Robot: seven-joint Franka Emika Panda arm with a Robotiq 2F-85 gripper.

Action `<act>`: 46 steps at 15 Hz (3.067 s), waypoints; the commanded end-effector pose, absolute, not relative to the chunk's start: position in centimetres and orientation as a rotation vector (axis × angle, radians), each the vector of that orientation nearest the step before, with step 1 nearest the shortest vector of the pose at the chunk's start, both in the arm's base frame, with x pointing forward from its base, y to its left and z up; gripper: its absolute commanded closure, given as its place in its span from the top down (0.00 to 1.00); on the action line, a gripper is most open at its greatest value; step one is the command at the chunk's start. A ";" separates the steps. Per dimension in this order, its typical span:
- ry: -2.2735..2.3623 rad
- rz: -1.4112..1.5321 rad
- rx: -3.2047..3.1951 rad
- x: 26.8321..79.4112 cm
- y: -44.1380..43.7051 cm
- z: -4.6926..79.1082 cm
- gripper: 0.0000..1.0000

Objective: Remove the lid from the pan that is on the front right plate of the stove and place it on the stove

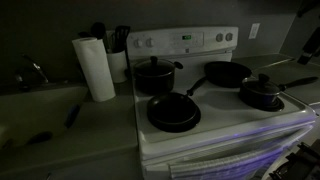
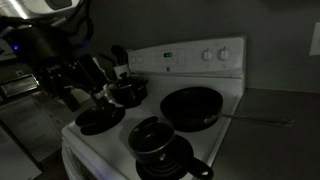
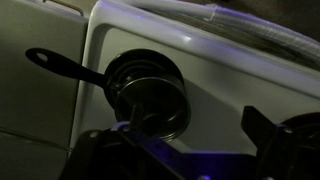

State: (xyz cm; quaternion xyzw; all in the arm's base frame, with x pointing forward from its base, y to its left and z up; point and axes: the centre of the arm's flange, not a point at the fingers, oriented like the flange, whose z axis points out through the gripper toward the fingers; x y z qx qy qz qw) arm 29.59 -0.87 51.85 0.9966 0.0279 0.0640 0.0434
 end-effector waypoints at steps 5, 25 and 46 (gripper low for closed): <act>0.085 0.196 3.047 29.6 -0.9 51.8 1.00; -0.062 0.221 3.067 32.6 -4.3 51.0 1.00; -0.452 0.136 3.134 38.8 -6.7 40.3 1.00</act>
